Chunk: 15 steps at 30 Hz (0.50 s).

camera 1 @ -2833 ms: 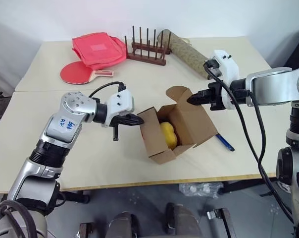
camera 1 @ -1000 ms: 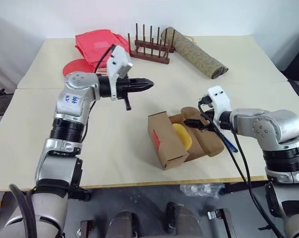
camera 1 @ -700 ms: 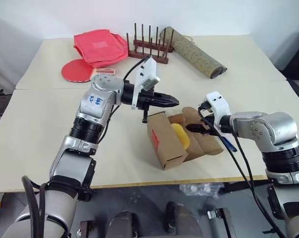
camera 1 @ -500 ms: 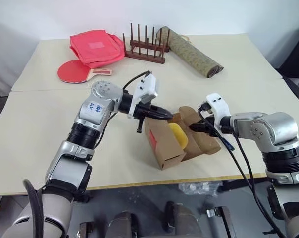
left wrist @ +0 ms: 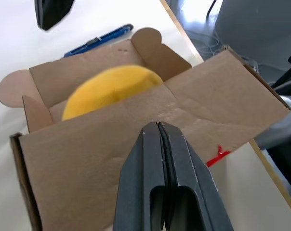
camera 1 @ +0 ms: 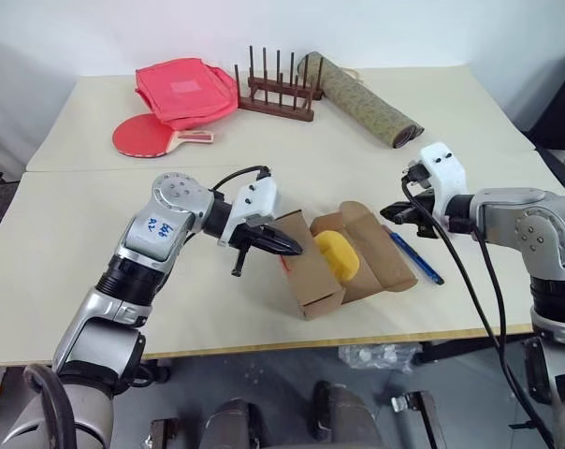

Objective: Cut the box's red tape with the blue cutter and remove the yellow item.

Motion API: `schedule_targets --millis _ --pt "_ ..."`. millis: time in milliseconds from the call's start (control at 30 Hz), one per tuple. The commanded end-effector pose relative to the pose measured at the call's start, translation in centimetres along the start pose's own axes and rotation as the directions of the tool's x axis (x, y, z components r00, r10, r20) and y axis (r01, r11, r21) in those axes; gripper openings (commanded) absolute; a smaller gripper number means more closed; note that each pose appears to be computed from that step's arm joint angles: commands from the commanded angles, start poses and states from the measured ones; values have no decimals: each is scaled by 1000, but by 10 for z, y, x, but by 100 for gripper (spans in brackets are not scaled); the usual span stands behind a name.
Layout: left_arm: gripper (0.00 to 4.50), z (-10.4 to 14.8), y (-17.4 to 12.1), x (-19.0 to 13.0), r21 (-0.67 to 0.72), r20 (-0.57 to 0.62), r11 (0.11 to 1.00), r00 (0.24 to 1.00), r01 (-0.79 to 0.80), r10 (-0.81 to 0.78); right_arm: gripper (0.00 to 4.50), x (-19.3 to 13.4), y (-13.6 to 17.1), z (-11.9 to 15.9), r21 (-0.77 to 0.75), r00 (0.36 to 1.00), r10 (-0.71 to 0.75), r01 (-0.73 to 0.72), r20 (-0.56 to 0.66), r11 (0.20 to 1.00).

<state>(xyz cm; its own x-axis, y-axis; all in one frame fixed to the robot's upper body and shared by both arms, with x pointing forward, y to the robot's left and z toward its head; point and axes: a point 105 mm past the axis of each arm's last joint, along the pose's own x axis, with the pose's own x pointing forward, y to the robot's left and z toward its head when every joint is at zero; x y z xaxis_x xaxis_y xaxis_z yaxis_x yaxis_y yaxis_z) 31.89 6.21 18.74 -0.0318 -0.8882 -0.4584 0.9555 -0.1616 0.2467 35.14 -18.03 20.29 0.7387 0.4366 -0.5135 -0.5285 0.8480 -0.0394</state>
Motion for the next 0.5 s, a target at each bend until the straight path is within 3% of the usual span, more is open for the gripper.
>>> schedule_targets --millis 33,333,500 --pt "0 -28 -14 6 -64 -87 997 995 37 -43 4 -4 -4 2 -7 1000 -6 6 12 1000" --pt "0 -50 -29 0 -110 -142 994 989 13 -29 4 -4 -5 -6 18 1000 18 -18 -24 1000" --pt "0 -60 -30 2 -123 -154 992 988 -7 -13 4 1 12 -6 12 996 80 -80 -33 997"
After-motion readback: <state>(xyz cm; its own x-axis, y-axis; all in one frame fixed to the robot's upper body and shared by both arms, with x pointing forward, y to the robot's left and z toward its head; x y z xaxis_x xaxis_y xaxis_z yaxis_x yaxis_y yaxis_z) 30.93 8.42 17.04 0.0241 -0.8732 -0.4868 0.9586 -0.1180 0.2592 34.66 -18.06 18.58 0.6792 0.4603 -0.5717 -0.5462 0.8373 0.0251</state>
